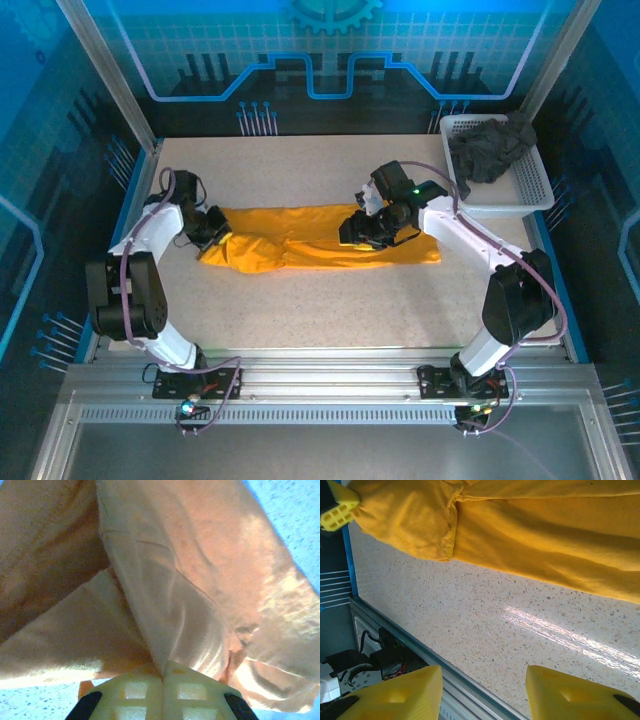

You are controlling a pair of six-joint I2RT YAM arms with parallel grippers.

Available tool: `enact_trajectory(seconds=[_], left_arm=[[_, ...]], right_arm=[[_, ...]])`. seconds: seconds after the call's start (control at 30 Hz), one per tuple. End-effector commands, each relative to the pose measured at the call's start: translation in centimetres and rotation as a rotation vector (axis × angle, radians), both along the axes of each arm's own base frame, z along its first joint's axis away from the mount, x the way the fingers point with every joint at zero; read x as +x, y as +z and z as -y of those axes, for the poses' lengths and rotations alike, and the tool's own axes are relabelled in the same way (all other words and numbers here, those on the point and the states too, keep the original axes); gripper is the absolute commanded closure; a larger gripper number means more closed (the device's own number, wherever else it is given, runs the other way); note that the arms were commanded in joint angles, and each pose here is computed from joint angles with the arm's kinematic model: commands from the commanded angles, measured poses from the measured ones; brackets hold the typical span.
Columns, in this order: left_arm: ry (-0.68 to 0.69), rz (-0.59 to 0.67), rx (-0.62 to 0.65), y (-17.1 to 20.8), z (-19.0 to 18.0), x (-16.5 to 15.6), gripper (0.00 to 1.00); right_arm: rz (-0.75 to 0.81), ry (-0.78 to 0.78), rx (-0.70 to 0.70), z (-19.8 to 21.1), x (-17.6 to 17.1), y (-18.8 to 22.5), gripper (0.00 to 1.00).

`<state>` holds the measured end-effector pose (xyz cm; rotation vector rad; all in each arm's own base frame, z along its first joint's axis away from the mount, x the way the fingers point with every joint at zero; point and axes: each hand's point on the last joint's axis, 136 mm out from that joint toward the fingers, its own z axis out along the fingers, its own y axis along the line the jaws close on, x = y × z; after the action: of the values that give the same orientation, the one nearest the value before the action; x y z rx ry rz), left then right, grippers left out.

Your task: Fold and stack the t-shirts

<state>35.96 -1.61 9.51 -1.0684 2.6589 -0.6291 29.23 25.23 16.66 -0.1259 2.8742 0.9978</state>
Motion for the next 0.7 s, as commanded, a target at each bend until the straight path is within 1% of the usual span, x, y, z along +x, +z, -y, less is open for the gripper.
enact_trajectory(seconds=[0.0,0.13,0.23,0.53,0.57,0.67], left_arm=[[0.024,-0.098,-0.002,-0.3,-0.6,0.1,1.00],[0.010,-0.157,-0.034,-0.4,-0.4,1.2,1.00],[0.002,-0.188,-0.057,-0.8,0.0,1.0,1.00],[-0.021,-0.292,-0.024,-4.3,-0.1,-3.3,1.00],[-0.024,-0.298,-0.022,-4.7,-0.1,-3.6,0.98],[-0.031,-0.289,-0.027,-4.9,0.0,-3.4,0.86]], right_arm=[[-0.009,0.009,-0.001,0.1,-0.3,-0.2,0.51],[-0.012,0.005,-0.002,0.4,-0.4,-0.2,0.51],[-0.013,-0.001,-0.003,0.7,-0.5,-0.3,0.51],[-0.019,-0.017,0.003,1.3,-0.6,-0.6,0.51],[-0.020,-0.016,0.005,1.3,-0.5,-0.6,0.51],[-0.018,-0.015,0.010,1.1,-0.3,-0.4,0.51]])
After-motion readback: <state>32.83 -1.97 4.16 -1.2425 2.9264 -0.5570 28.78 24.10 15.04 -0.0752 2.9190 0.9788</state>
